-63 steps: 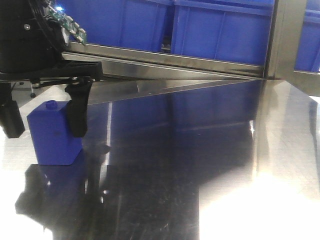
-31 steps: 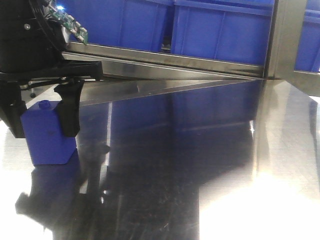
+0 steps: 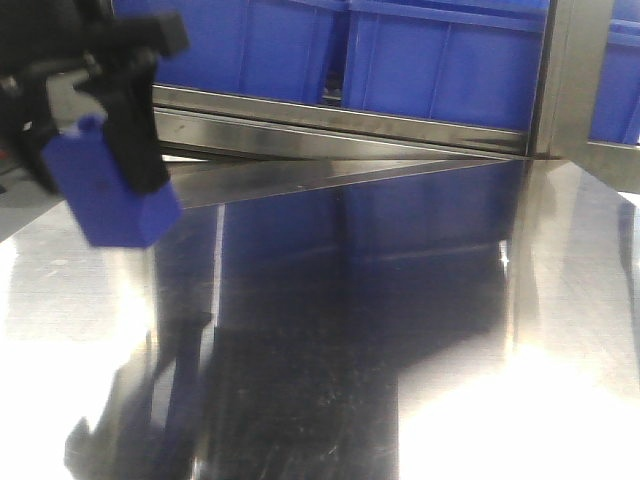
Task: Pick and sort blue part to right shelf
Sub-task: 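Lift the blue part with the left gripper off the table, then drive away from the table holding a part in each gripper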
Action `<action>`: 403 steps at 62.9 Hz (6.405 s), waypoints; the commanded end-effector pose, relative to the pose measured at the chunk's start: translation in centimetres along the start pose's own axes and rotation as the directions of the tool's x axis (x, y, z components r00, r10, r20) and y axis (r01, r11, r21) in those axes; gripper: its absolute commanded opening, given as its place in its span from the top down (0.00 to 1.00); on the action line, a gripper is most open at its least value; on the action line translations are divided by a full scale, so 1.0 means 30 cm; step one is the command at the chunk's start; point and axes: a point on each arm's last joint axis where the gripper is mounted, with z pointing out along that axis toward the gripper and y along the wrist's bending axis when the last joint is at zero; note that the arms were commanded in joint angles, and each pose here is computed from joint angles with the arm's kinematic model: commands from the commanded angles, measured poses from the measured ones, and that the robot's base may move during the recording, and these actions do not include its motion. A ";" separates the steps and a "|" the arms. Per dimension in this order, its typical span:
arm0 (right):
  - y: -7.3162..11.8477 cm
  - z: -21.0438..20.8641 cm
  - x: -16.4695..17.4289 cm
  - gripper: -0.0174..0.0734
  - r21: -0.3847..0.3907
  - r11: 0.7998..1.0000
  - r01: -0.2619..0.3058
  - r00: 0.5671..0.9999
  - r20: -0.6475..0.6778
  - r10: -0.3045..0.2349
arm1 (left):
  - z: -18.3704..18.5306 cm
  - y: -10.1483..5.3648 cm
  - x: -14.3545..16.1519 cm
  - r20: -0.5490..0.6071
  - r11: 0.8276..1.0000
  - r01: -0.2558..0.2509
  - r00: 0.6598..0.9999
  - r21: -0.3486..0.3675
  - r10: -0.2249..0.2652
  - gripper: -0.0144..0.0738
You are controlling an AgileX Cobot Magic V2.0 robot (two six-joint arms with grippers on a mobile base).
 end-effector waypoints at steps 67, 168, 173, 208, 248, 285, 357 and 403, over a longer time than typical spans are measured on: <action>-0.002 -0.003 -0.058 0.35 0.010 1.000 0.015 0.994 0.112 -0.016 | -0.285 0.206 0.478 0.722 0.990 0.125 0.690 -0.057 -0.045 0.54; -0.002 -0.003 -0.058 0.35 0.010 1.000 0.015 0.994 0.112 -0.016 | -0.386 0.136 0.811 0.957 0.980 0.152 0.280 -0.126 0.080 0.53; -0.002 -0.003 -0.058 0.35 0.010 1.000 0.015 0.994 0.112 -0.016 | -0.386 0.136 0.811 0.957 0.980 0.152 0.280 -0.126 0.080 0.53; -0.002 -0.003 -0.058 0.35 0.010 1.000 0.015 0.994 0.112 -0.016 | -0.386 0.136 0.811 0.957 0.980 0.152 0.280 -0.126 0.080 0.53; -0.002 -0.003 -0.058 0.35 0.010 1.000 0.015 0.994 0.112 -0.016 | -0.386 0.136 0.811 0.957 0.980 0.152 0.280 -0.126 0.080 0.53; -0.002 -0.003 -0.058 0.35 0.010 1.000 0.015 0.994 0.112 -0.016 | -0.386 0.136 0.811 0.957 0.980 0.152 0.280 -0.126 0.080 0.53; -0.002 -0.003 -0.058 0.35 0.010 1.000 0.015 0.994 0.112 -0.016 | -0.386 0.136 0.811 0.957 0.980 0.152 0.280 -0.126 0.080 0.53; -0.002 -0.003 -0.058 0.35 0.010 1.000 0.015 0.994 0.112 -0.016 | -0.386 0.136 0.811 0.957 0.980 0.152 0.280 -0.126 0.080 0.53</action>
